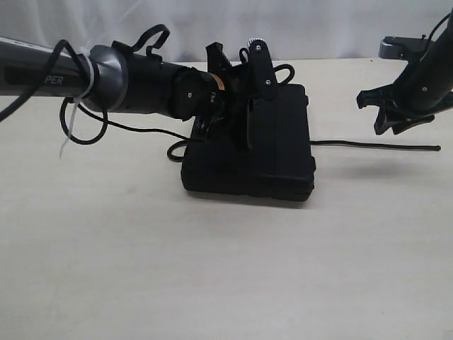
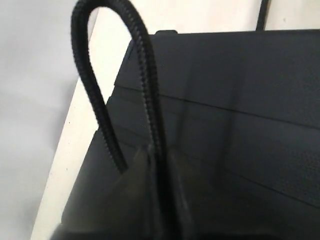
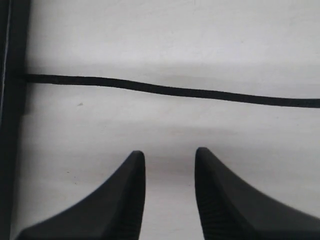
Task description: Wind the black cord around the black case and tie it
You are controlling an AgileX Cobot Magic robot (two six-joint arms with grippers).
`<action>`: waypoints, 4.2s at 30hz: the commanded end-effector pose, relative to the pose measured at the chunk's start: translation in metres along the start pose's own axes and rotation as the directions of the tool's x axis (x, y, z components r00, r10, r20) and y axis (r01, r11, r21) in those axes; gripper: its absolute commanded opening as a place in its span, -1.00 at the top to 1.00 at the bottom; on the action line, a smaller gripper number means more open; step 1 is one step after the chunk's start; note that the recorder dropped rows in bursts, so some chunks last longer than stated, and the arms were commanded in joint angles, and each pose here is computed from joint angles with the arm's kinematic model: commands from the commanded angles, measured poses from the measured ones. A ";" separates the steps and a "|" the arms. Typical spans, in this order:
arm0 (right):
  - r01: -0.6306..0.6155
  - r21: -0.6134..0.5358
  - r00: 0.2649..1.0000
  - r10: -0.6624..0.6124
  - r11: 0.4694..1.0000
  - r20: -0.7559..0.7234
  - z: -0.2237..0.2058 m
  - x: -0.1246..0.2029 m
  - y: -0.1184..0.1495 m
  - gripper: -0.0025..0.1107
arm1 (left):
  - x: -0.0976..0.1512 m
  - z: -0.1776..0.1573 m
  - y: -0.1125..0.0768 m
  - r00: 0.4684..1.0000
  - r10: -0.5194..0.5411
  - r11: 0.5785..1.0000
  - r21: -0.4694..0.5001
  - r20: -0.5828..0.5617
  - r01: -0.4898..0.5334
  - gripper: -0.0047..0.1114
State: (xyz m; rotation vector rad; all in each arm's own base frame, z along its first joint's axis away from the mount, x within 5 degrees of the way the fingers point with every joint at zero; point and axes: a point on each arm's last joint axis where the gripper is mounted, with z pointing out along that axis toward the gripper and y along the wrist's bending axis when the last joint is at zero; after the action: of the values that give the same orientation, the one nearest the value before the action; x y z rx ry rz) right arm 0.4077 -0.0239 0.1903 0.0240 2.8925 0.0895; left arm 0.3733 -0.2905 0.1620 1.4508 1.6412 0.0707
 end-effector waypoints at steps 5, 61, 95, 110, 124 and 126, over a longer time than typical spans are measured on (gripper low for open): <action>0.000 -0.001 1.000 0.000 1.000 -0.011 0.001 0.001 -0.002 0.37 | -0.031 -0.002 -0.022 0.969 0.231 0.973 -0.023 0.091 -0.229 0.83; -0.637 -0.227 0.738 0.668 0.737 0.097 0.102 -0.010 -0.119 0.34 | 0.019 -0.066 0.059 0.936 -0.303 0.951 -0.001 -0.182 0.308 -0.12; 0.103 -0.037 0.985 -0.097 0.994 0.146 0.078 -0.066 0.016 0.88 | 0.036 -0.067 0.067 0.971 -0.135 0.985 0.077 -0.196 0.152 0.57; 0.092 -0.007 0.971 -0.088 0.996 0.223 0.056 -0.034 0.015 0.88 | 0.024 -0.038 0.025 0.995 0.065 0.935 0.344 0.071 -0.085 0.00; 0.075 -0.010 0.974 -0.071 0.997 0.214 0.039 -0.013 0.016 0.88 | 0.045 0.004 0.011 0.983 0.180 0.968 0.180 -0.024 -0.172 0.84; -0.017 -0.029 0.980 0.023 0.999 0.200 0.039 -0.011 0.014 0.88 | 0.044 0.004 0.010 0.984 0.177 0.968 0.185 -0.021 -0.171 0.92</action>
State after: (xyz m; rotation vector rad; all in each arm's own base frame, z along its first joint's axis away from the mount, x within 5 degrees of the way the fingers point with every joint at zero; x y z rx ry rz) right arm 0.4315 -0.0056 0.1536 -0.0313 2.6752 0.1037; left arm 0.3905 -0.2506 0.1416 1.7366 1.5841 0.0523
